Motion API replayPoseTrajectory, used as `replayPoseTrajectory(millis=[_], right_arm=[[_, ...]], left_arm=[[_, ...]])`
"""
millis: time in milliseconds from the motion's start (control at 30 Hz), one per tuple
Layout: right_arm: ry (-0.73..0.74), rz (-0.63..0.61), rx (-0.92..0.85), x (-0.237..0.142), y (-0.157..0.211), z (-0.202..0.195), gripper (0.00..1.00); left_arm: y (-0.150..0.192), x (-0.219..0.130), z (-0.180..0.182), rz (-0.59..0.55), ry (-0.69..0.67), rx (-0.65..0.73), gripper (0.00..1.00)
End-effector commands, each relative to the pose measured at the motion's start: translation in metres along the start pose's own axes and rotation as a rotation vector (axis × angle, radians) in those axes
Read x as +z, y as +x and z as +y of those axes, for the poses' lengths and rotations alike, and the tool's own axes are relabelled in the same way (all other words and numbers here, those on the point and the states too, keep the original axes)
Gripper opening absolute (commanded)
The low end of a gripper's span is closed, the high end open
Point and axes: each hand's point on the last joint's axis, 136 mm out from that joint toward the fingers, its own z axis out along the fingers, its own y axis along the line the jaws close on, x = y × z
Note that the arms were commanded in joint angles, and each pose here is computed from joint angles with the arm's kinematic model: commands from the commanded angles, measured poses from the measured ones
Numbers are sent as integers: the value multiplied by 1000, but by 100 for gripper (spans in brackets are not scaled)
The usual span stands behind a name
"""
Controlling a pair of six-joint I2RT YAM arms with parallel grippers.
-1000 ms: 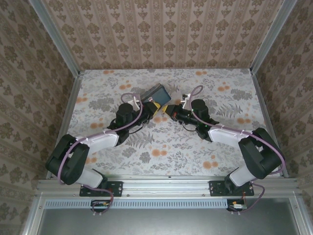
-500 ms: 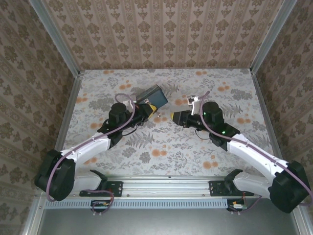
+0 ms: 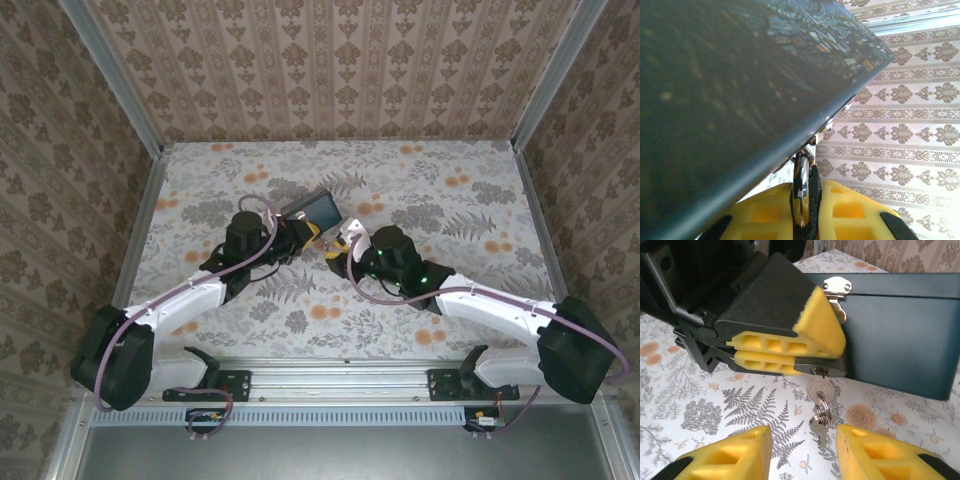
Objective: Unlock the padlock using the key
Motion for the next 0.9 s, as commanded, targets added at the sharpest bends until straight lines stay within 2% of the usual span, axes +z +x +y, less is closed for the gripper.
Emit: replayPoseTrajectory(millis=[0,367,633,767,867], right_arm=[[73,-102,-140,3,-30,-9,40],[119,-69,-221,21,-19,-18,40],[137,-108,-205,22,-32,-21,39],[134,-83,-197,31,-25,-21,30],[128,-88,-192,32,-26,-20,29]], left_arm=[[-5,-7,-46,-23,128,98,0],[-4,-6,-48,-15,140,97,0],[-2,-5,-46,-6,144,96,0],[-2,-5,-47,-4,148,96,0],[0,-4,-49,3,152,100,0]])
